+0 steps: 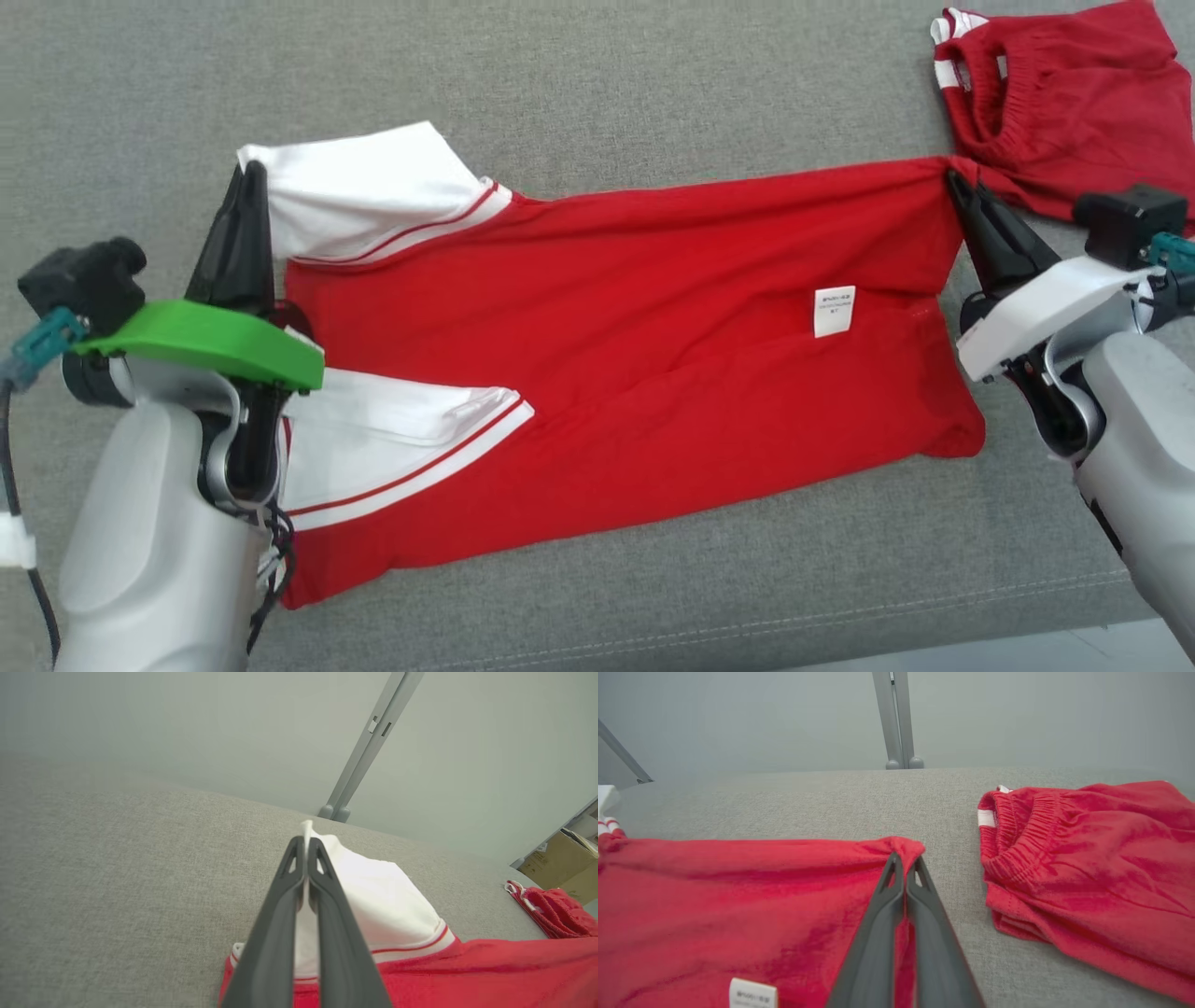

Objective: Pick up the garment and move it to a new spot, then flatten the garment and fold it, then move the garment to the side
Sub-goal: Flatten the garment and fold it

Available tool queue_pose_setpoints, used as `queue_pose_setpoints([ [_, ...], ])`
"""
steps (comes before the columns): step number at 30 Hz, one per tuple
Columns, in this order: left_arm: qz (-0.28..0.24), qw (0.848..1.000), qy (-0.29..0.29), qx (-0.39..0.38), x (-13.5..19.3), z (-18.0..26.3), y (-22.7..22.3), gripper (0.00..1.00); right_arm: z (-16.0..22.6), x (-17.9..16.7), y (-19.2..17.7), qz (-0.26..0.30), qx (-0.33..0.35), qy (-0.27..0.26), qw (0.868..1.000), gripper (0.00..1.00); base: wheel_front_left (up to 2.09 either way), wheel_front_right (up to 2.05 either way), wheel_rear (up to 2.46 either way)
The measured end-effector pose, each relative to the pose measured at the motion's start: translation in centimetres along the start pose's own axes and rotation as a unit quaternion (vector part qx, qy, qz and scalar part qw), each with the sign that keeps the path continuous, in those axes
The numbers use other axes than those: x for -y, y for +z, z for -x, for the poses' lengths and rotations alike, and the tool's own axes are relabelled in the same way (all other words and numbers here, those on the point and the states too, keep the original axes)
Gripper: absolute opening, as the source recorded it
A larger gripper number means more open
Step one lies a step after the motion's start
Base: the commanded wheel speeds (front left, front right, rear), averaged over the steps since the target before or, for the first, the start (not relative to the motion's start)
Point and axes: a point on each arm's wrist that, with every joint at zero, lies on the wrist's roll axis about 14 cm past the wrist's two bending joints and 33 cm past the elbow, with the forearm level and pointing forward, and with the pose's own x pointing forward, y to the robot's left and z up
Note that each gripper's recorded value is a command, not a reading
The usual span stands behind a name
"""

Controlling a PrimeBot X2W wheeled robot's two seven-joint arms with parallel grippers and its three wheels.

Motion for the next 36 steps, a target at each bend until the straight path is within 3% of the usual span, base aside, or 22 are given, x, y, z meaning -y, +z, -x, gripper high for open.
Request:
queue_pose_setpoints([
  [8,0.023,0.999,0.038,0.025,-1.5,6.1,1.1,0.0,2.8,-1.4,-0.9,-0.009,-0.007,-0.003,1.0,0.0,0.0,0.0,0.0],
  [15,0.046,0.996,0.07,-0.014,-2.1,11.9,-0.9,0.0,4.1,-2.1,0.9,-0.004,0.028,-0.003,1.0,0.0,0.0,0.0,0.0],
  [21,0.084,0.991,0.094,-0.041,-2.1,15.1,-2.6,0.0,5.4,-3.0,-0.7,0.021,0.007,0.015,1.0,0.0,0.0,0.0,0.0],
  [27,0.096,0.986,0.118,-0.061,-2.7,17.0,-3.6,0.0,6.6,-4.4,-2.7,0.039,-0.018,0.036,0.998,0.0,0.0,0.0,0.0],
  [36,0.108,0.984,0.106,-0.091,-1.7,17.5,-4.8,0.0,8.6,-4.2,-4.4,0.133,-0.05,0.065,0.988,0.03,0.0,0.0,0.0],
])
